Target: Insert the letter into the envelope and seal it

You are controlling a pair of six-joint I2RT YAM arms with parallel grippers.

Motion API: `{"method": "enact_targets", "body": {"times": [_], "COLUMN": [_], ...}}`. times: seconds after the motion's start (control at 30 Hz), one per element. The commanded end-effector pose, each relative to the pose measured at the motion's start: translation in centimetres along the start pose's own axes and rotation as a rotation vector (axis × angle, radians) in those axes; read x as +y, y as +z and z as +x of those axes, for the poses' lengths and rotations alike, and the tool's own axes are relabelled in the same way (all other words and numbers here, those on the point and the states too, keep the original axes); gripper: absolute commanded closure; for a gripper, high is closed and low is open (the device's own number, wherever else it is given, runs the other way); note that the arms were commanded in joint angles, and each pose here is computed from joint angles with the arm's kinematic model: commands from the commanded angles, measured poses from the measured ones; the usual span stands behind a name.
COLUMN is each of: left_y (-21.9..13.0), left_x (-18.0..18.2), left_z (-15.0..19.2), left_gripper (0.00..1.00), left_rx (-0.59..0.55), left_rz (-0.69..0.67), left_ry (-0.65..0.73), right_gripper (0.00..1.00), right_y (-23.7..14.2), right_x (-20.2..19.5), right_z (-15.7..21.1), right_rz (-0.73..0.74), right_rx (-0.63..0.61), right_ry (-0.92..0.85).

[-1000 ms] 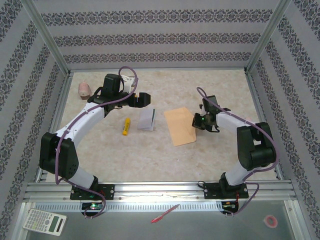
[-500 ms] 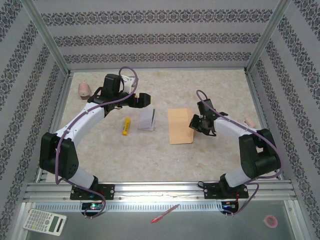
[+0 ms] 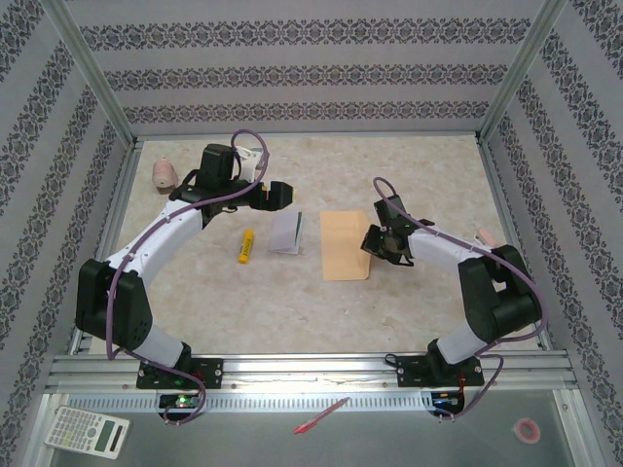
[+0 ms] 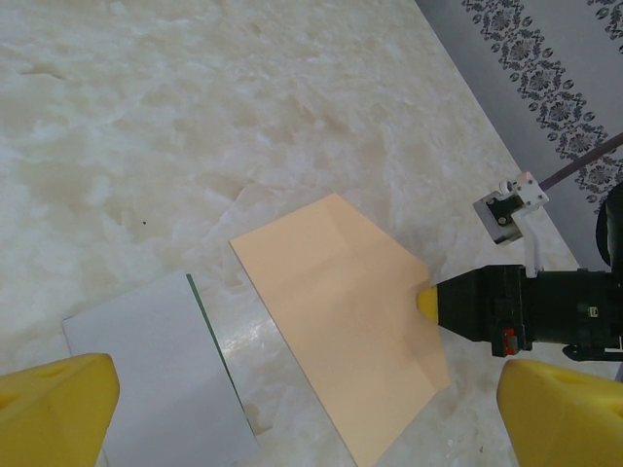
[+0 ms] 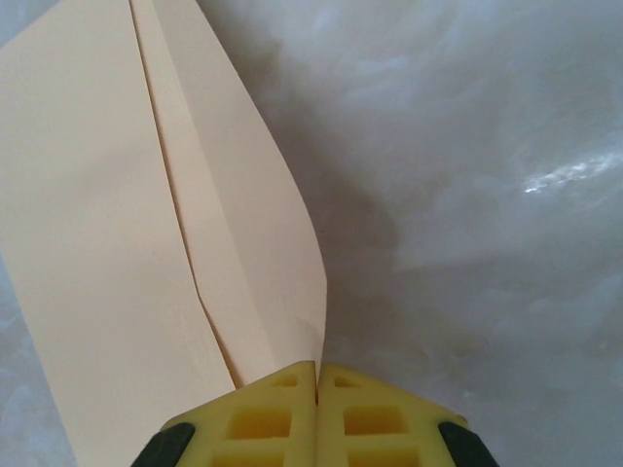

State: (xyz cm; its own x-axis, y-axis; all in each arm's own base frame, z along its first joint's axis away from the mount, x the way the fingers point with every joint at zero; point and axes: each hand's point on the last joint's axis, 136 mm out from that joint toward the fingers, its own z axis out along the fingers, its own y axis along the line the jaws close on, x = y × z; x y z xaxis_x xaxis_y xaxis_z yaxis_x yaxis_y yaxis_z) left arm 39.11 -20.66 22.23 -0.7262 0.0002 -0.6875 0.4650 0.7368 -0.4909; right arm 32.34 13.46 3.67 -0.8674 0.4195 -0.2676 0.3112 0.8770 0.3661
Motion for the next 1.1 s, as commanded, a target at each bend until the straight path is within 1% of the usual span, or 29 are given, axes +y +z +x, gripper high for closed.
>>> {"method": "enact_targets", "body": {"times": [0.0,0.3,0.5,0.63,0.87,0.9,1.0,1.07], "left_y": [-0.6,-0.4,-0.4,-0.5,-0.6,-0.7,-0.8,-1.1], "left_x": [-0.5,-0.5,-0.5,-0.6,-0.3,-0.2,0.6,1.6], "left_z": [0.3,0.3,0.3,0.2,0.2,0.2,0.2,0.1], "left_gripper": [0.00,0.00,0.00,0.00,0.00,0.00,0.00,0.00], "left_rx": [0.005,0.007,0.008,0.005,0.006,0.004,0.004,-0.006], "left_rz": [0.001,0.005,0.002,0.002,-0.018,-0.024,-0.066,-0.105], "left_ry": [0.026,0.021,0.021,0.022,0.011,0.010,-0.010,-0.045], "right_gripper": [0.96,0.94,0.88,0.78,0.51,0.49,0.43,0.40], "right_y": [0.1,0.2,-0.3,-1.1,-3.5,-3.9,-5.7,-7.0], "right_x": [0.8,0.8,0.6,0.5,0.7,0.8,2.2,4.1], "right_z": [-0.5,0.0,-0.1,-0.4,-1.7,-2.0,-3.0,-3.9], "right_rz": [-0.003,0.013,0.025,0.033,0.041,0.036,-0.017,-0.085], "right_rx": [-0.019,-0.022,-0.039,-0.061,-0.124,-0.135,-0.164,-0.179], "right_ry": [0.009,0.025,0.037,0.036,0.015,0.009,-0.010,-0.037]}}
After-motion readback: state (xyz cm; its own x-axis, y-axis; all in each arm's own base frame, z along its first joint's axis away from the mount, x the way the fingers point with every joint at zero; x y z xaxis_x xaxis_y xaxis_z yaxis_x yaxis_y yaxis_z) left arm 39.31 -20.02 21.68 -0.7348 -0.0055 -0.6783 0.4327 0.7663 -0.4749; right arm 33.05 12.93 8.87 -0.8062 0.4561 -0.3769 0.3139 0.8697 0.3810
